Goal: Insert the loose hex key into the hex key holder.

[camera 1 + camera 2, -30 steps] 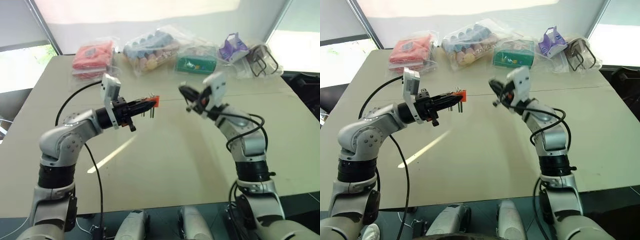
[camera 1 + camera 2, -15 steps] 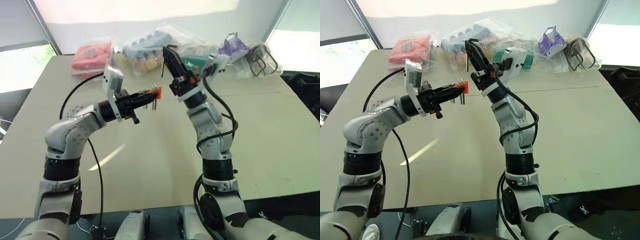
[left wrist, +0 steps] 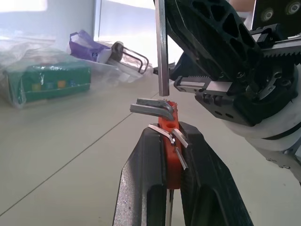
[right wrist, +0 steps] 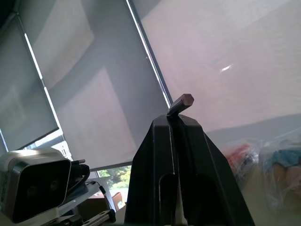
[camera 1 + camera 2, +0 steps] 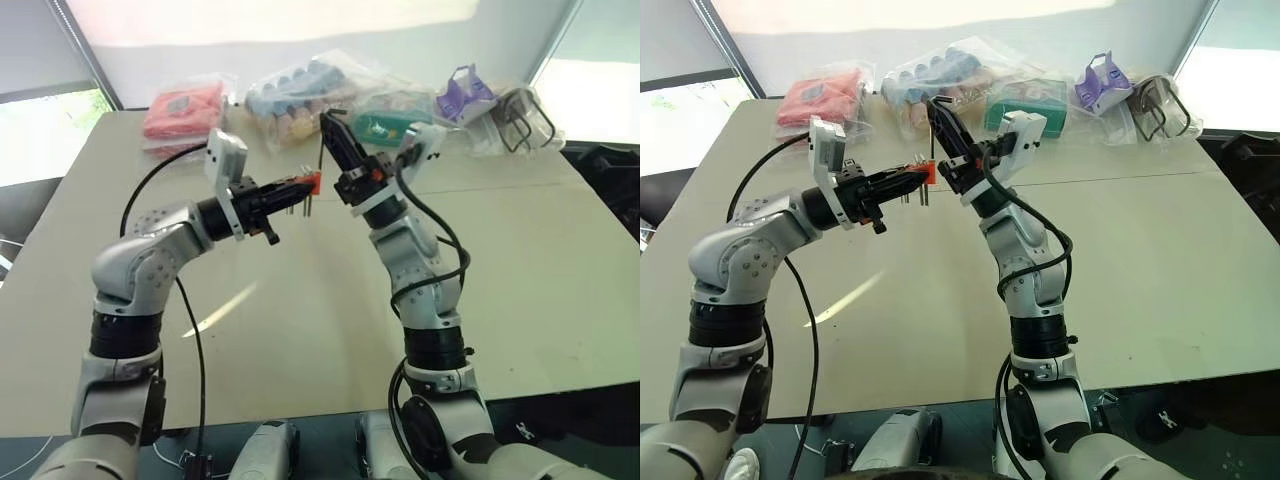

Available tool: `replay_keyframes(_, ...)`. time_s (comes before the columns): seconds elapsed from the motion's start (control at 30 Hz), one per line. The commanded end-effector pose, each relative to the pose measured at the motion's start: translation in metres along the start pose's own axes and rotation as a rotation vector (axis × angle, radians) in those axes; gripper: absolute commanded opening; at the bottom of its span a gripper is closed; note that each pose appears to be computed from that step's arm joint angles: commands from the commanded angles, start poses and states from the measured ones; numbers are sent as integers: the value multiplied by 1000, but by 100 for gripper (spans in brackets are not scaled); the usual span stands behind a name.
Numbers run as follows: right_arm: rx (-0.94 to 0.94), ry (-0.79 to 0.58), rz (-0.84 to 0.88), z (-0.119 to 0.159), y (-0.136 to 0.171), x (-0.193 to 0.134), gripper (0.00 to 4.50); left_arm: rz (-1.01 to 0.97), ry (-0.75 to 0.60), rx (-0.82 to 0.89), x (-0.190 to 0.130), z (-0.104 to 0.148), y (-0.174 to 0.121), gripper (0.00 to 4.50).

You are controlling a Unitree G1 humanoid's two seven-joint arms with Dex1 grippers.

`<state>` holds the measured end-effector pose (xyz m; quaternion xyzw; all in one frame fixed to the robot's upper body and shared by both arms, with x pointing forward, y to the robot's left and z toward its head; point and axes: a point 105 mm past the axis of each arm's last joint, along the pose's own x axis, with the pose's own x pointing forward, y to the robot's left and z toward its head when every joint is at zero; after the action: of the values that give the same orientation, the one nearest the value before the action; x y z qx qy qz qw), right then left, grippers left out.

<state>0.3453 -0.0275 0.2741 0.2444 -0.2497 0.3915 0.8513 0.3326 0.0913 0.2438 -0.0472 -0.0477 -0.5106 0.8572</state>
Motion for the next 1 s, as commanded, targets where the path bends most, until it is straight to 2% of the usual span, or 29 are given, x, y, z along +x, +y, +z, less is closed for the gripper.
replay_keyframes(0.03, -24, -46, 51, 13, 12, 4, 4, -10, -46, 50, 1, 16, -2, 0)
replay_keyframes(0.63, -44, -23, 95, 11, 20, 3, 4, 9, -63, 36, 1, 16, 1, 0)
replay_keyframes(1.0, -62, -21, 56, 10, 12, 2, 4, -8, -62, 34, 2, 17, -3, 0)
